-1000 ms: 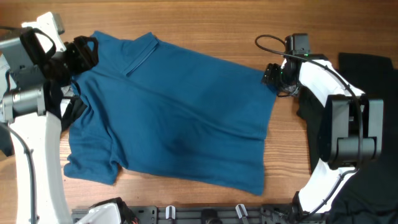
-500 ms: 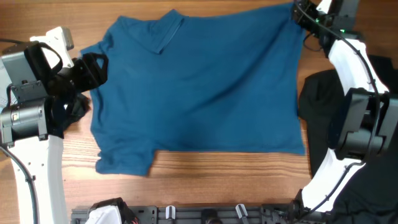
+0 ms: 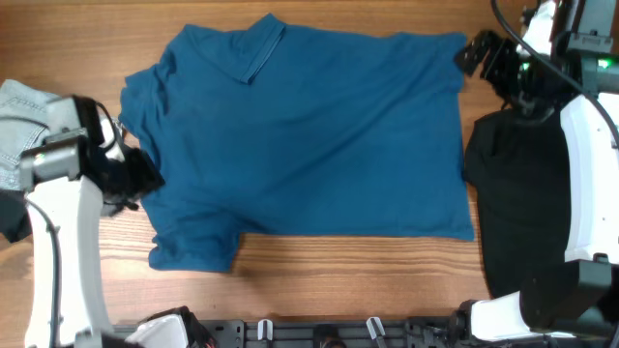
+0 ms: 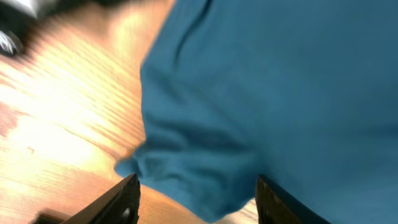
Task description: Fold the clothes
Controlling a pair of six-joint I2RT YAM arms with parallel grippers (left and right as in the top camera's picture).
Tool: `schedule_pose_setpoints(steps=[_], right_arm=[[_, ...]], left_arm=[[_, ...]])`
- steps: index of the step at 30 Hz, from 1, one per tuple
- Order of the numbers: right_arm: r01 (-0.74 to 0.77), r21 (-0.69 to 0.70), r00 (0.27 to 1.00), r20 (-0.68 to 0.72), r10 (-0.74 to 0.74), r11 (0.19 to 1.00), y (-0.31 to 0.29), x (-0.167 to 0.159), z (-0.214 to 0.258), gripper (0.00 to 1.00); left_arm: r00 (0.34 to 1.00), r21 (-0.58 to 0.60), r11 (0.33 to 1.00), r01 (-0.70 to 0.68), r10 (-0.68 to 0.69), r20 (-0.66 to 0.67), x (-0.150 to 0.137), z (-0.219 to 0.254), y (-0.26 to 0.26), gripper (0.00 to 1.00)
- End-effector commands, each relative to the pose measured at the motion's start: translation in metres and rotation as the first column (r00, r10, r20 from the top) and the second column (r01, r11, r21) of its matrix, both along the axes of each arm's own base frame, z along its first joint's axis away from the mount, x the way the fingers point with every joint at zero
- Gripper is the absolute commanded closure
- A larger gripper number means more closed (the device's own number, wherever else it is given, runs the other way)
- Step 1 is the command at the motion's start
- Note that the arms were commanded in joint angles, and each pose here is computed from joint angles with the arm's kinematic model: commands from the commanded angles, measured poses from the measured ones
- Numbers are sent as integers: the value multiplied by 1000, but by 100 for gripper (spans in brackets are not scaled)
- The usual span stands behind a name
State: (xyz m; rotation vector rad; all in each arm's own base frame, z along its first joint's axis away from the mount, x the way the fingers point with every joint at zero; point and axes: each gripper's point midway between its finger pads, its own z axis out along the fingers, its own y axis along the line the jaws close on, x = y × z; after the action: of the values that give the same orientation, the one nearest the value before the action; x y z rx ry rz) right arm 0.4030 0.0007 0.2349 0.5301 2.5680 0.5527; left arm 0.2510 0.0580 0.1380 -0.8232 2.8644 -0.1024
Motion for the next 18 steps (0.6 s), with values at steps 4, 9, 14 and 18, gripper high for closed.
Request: schedule_pose_setpoints(steps=[4, 9, 14, 18], right_arm=[[-13, 16, 981, -195, 16, 1000, 3, -33, -55, 1], [7, 10, 953, -304, -4, 1000, 2, -55, -104, 0], [12, -7, 943, -333, -13, 1000, 0, -64, -131, 0], [11, -7, 942, -336, -12, 1000, 0, -65, -131, 0]], left_arm=[[955, -101, 992, -79, 47, -292, -41, -109, -14, 41], [942, -149, 985, -92, 37, -334, -38, -140, -20, 76], [941, -158, 983, -90, 32, -337, -38, -137, -22, 67], [955, -150, 985, -82, 34, -296, -24, -92, -18, 55]])
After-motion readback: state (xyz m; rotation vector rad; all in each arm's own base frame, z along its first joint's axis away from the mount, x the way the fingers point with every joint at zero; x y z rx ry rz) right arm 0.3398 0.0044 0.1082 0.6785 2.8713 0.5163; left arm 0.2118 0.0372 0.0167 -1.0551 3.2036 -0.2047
